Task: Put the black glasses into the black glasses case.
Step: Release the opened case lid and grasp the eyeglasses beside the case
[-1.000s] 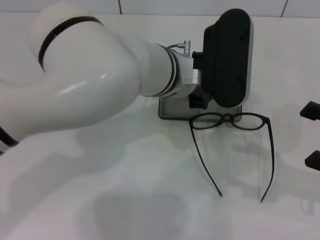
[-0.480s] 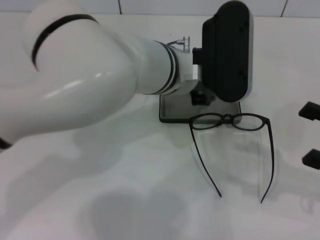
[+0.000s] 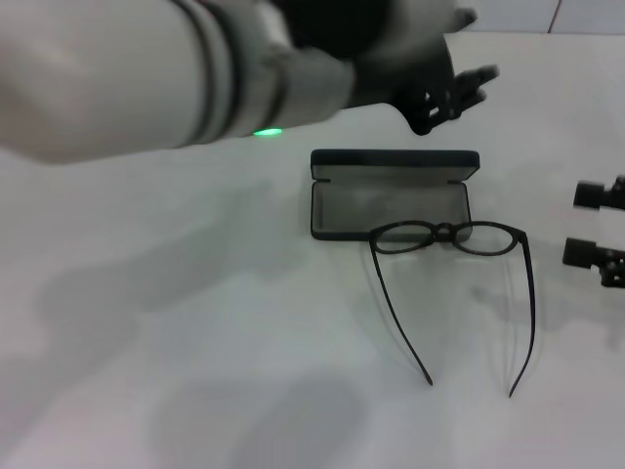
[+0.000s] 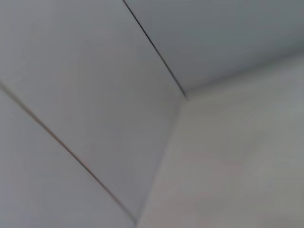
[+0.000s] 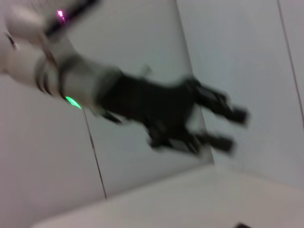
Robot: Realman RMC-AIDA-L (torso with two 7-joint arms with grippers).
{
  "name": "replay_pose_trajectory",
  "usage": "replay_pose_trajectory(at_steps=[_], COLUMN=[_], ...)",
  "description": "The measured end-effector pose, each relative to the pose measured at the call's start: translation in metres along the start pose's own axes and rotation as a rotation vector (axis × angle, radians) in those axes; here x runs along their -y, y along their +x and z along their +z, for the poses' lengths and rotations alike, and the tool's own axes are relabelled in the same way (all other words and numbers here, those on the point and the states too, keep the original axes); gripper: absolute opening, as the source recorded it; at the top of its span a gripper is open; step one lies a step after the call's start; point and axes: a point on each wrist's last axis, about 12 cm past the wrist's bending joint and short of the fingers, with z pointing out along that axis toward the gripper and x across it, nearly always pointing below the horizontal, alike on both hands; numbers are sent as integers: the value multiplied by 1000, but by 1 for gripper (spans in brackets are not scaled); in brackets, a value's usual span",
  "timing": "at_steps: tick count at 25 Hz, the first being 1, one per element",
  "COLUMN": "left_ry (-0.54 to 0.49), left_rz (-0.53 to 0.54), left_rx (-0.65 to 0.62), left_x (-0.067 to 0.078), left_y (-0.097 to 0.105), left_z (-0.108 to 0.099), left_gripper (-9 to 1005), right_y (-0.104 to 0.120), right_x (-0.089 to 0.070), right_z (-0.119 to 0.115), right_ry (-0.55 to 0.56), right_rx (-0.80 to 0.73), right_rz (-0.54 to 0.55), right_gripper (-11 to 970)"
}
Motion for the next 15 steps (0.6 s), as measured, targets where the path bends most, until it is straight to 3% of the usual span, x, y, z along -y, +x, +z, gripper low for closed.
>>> replay_pose_trajectory(at_steps=[4,8,15], left_ry=[71,131,200], left_rz=[-217,-334,-436], left_rx=[163,247,254], left_x=[-4,2,12], left_y=[9,33,65], left_z=[-27,-45,-42], left_gripper=[429,425,419], right_y=[-36,-67,-110], right_x=[13,23,36], right_z=[14,41,87], right_ry=[13,20,14], right_rx=[-290,-480,-712], right_rz=[14,-17,-26], right_gripper=[740,687,611])
